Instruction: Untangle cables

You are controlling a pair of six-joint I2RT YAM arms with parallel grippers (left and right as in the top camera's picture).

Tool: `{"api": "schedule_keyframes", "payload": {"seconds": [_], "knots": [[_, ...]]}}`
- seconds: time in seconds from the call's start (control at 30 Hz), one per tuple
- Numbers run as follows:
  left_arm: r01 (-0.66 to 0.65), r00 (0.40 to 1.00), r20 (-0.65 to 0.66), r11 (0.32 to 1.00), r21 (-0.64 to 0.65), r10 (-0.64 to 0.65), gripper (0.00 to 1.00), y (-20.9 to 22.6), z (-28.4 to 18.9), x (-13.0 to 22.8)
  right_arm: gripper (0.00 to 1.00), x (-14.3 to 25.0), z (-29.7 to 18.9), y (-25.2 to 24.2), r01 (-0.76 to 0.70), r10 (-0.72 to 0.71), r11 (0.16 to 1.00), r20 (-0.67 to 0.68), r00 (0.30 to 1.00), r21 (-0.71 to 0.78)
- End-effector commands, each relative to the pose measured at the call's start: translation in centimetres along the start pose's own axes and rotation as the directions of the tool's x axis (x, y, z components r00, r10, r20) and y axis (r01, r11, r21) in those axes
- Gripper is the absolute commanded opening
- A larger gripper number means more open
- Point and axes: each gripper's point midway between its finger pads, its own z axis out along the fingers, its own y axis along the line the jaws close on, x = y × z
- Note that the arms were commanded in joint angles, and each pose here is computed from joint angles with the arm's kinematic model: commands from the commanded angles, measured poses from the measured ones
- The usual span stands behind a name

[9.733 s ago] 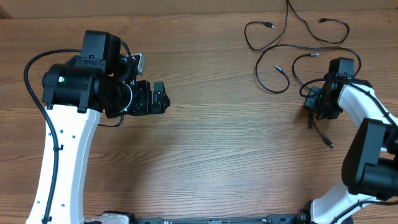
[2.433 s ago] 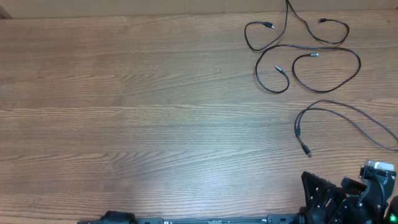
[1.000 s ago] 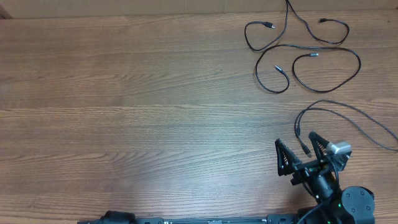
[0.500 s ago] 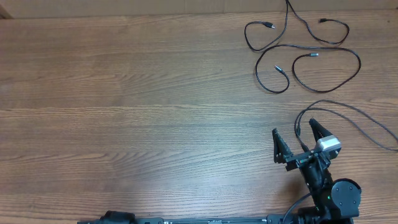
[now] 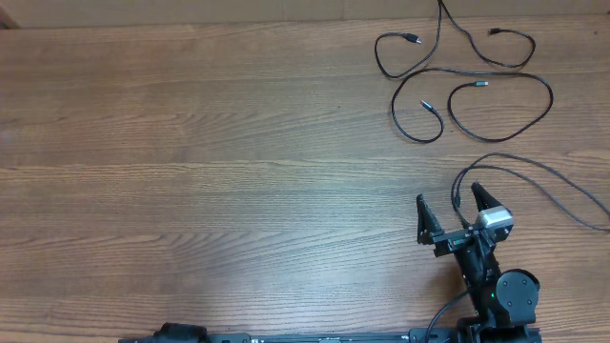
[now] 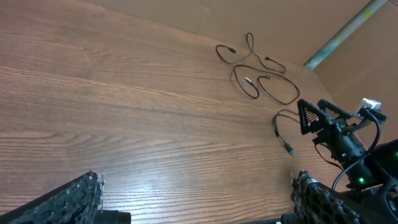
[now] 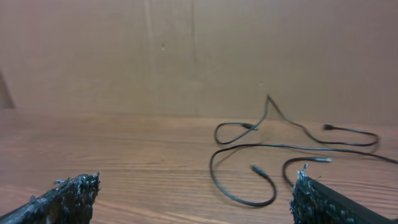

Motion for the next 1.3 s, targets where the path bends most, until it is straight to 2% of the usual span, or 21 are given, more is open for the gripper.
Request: {"api": "schedule_keyframes", "payload": {"seconds": [0.0,0.1,0.23,0.5,0.73,1.07,1.27], "knots": [[0.012,1.0,0.004,1.0,-0.006,-0.012,1.0,0.1,0.0,0.0,1.0,0.5,-0.1,-1.0,0.03,-0.03,0.998,-0.009,1.0,0.049],[0.012,1.0,0.004,1.0,-0.006,-0.012,1.0,0.1,0.0,0.0,1.0,1.6,-0.1,-1.5,0.032,-0.028,0.997,-0.054,0.998,0.071],[0.012,1.0,0.004,1.0,-0.006,-0.012,1.0,0.1,0.0,0.0,1.0,1.6,-0.2,-1.7,0.076,-0.072,0.994,-0.058,0.996,0.078],[0.012,1.0,0.004,1.0,-0.006,-0.012,1.0,0.1,0.0,0.0,1.0,1.7,-0.3,-2.6,0.077,-0.068,0.989,-0.066,0.995,0.13],[0.012,1.0,0.004,1.0,-0.006,-0.012,1.0,0.1,0.0,0.0,1.0,1.7,-0.3,-2.7,0.017,-0.008,0.99,-0.059,0.998,0.141],[0.012,1.0,0.004,1.0,-0.006,-0.012,0.99,0.1,0.0,0.0,1.0,1.7,-0.3,-2.7,0.015,-0.007,0.99,-0.059,0.998,0.14],[0.012,1.0,0.004,1.0,-0.006,-0.012,0.99,0.1,0.0,0.0,1.0,1.7,-0.3,-2.6,0.078,-0.069,0.988,-0.067,0.995,0.134]]}}
